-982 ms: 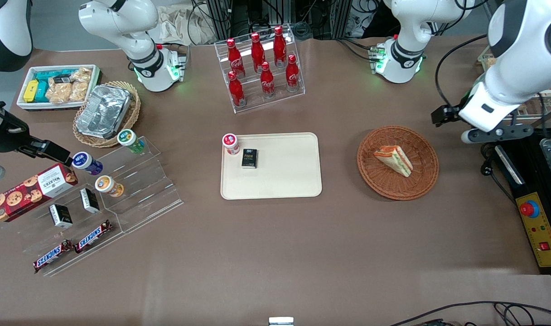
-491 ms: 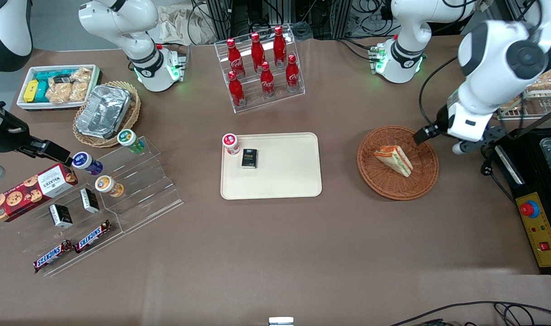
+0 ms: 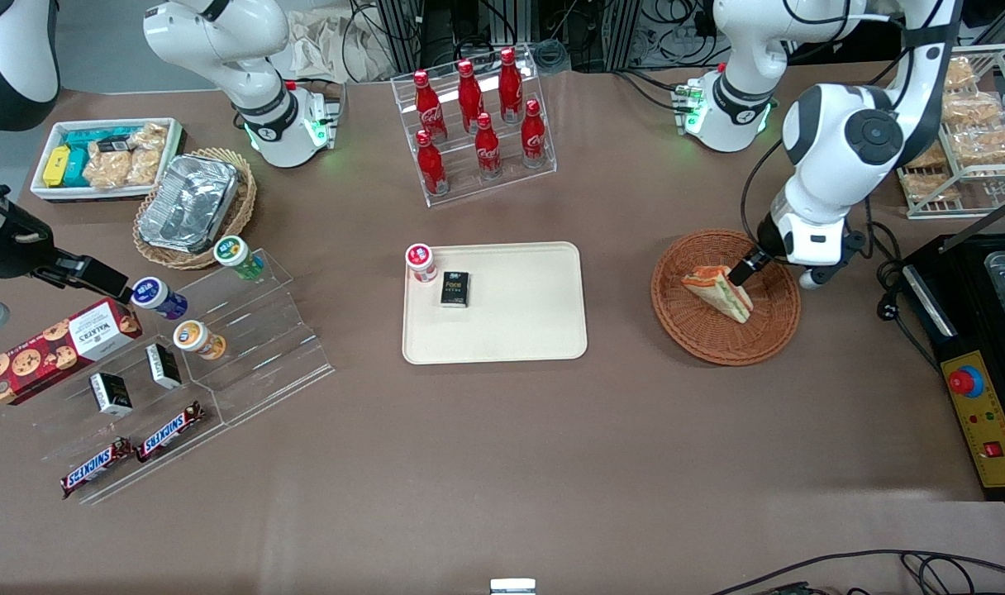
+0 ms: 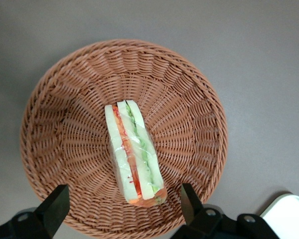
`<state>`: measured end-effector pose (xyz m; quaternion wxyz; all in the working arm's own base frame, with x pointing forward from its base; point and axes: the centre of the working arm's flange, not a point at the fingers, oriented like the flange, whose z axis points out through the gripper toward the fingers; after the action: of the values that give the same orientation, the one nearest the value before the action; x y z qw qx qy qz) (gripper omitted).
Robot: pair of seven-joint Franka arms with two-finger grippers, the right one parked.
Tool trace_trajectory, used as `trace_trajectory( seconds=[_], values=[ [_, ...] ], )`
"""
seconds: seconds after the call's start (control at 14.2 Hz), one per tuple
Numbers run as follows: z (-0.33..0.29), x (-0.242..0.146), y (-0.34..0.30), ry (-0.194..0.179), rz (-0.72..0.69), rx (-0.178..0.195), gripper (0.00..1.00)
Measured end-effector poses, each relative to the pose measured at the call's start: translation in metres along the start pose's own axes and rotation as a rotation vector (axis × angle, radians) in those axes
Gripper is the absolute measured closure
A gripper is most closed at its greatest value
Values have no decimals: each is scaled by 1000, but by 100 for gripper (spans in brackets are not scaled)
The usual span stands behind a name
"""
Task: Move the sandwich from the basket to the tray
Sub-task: 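Lower the left gripper and close it on the wrapped sandwich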
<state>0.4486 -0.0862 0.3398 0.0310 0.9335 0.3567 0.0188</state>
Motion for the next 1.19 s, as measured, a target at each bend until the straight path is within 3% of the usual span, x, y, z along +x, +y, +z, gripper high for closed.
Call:
trace_trajectory(
  seconds=[0.28, 0.56, 0.7, 1.05, 1.19],
  values=[
    [28, -11, 9, 9, -37, -9, 0],
    [53, -20, 12, 45, -41, 49, 0],
    [64, -22, 12, 65, -52, 56, 0],
    [74, -24, 10, 62, -61, 67, 1],
    [74, -24, 10, 64, -85, 65, 5]
  ],
)
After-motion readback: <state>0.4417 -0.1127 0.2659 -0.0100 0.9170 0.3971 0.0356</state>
